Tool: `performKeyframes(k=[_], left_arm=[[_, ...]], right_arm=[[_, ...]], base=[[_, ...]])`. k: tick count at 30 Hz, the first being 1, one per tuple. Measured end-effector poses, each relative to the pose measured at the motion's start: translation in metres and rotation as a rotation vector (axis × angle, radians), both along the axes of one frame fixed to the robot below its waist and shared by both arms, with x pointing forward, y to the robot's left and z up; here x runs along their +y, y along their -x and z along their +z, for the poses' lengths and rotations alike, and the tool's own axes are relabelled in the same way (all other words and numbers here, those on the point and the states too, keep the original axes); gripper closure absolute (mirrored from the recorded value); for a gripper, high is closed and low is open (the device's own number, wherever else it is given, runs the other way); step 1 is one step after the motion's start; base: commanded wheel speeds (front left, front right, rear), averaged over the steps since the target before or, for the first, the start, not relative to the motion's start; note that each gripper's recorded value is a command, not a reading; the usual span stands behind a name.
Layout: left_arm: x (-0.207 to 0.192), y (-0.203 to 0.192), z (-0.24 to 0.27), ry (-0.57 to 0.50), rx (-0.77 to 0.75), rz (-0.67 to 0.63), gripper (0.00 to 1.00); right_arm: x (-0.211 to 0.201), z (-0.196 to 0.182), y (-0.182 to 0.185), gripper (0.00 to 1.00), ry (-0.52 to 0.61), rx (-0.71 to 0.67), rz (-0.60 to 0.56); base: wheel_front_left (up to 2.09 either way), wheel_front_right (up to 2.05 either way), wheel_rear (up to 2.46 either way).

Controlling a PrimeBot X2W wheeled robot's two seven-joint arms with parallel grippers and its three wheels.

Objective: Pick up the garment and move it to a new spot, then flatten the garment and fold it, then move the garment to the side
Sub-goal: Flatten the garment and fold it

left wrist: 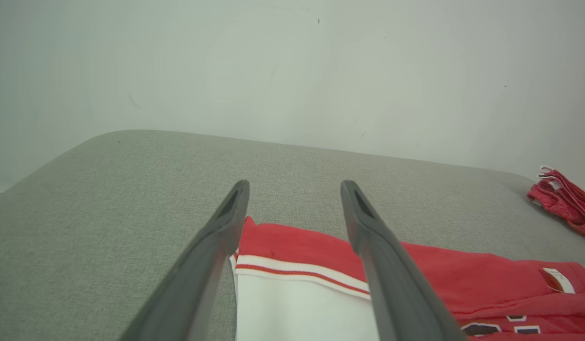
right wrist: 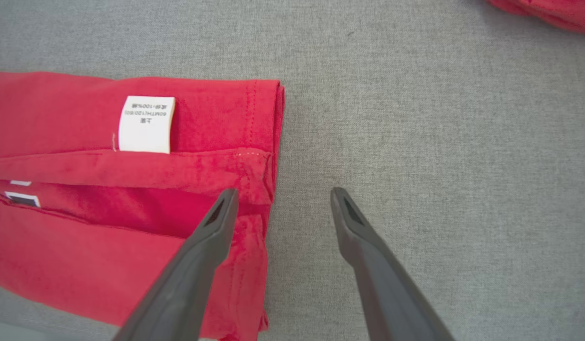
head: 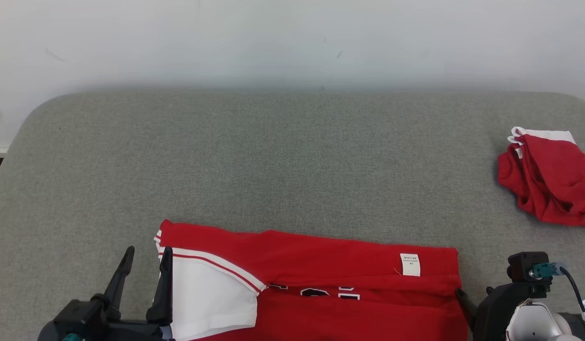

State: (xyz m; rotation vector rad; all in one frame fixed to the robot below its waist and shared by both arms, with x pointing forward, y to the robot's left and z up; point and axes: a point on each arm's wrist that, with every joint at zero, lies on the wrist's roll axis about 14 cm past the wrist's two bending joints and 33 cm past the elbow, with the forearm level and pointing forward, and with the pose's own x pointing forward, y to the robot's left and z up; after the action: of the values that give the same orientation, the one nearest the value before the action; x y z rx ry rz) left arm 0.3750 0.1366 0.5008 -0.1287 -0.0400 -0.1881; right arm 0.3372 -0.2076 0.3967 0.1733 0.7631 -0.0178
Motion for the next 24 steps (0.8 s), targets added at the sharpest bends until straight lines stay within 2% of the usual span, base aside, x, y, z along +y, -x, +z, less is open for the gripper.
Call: performKeyframes(k=[24], left_arm=[[0.005, 0.0, -0.009, 0.009, 0.031, 0.01, 0.0]], right_arm=[[0.017, -0.035, -0.004, 0.0, -0.054, 0.101, 0.022]], base=[[0.0, 0.0, 0.0]])
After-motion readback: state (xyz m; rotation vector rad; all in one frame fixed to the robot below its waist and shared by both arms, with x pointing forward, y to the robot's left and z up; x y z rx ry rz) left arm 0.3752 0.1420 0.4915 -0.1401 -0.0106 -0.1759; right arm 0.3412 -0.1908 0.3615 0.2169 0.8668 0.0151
